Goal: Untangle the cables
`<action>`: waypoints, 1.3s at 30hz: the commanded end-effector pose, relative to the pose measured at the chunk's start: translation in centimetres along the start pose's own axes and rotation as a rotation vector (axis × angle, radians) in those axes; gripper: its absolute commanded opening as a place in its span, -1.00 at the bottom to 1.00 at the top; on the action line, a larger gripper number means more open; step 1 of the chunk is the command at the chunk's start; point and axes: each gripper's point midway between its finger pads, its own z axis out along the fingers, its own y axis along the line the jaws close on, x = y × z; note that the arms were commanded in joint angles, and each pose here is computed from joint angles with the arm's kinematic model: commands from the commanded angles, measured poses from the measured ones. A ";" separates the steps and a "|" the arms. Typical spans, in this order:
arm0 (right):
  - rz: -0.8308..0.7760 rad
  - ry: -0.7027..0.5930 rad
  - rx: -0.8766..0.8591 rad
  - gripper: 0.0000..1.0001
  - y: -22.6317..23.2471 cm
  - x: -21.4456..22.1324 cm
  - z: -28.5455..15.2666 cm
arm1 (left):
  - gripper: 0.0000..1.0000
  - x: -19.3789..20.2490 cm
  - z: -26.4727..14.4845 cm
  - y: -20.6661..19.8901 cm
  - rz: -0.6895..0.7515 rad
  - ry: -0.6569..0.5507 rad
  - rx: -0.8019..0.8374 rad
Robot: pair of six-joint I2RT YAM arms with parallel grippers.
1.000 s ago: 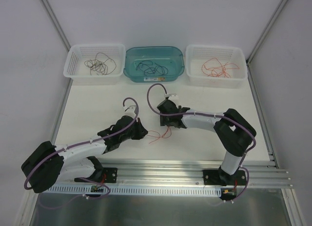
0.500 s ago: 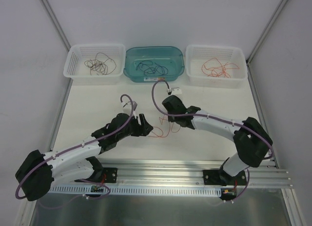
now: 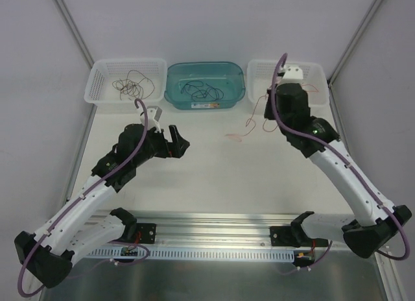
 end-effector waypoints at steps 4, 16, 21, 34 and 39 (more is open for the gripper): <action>0.058 -0.157 0.121 -0.99 -6.8 -9.3 -2.5 | 0.98 -0.8 -3.6 3.9 0.139 0.036 -0.132; 0.179 -0.325 0.238 -0.99 -14.5 -19.5 5.8 | 0.98 2.7 -3.8 9.4 0.182 0.072 -0.327; 0.171 -0.322 0.278 -0.99 -16.9 -19.1 12.5 | 0.98 2.7 -3.8 9.9 0.195 0.076 -0.349; 0.160 -0.063 0.256 -0.24 -19.2 -8.2 28.1 | 0.98 3.2 -3.3 10.8 0.196 0.112 -0.375; 0.157 -0.004 0.220 0.46 -18.6 -5.2 27.7 | 0.98 3.3 -3.2 10.8 0.189 0.123 -0.366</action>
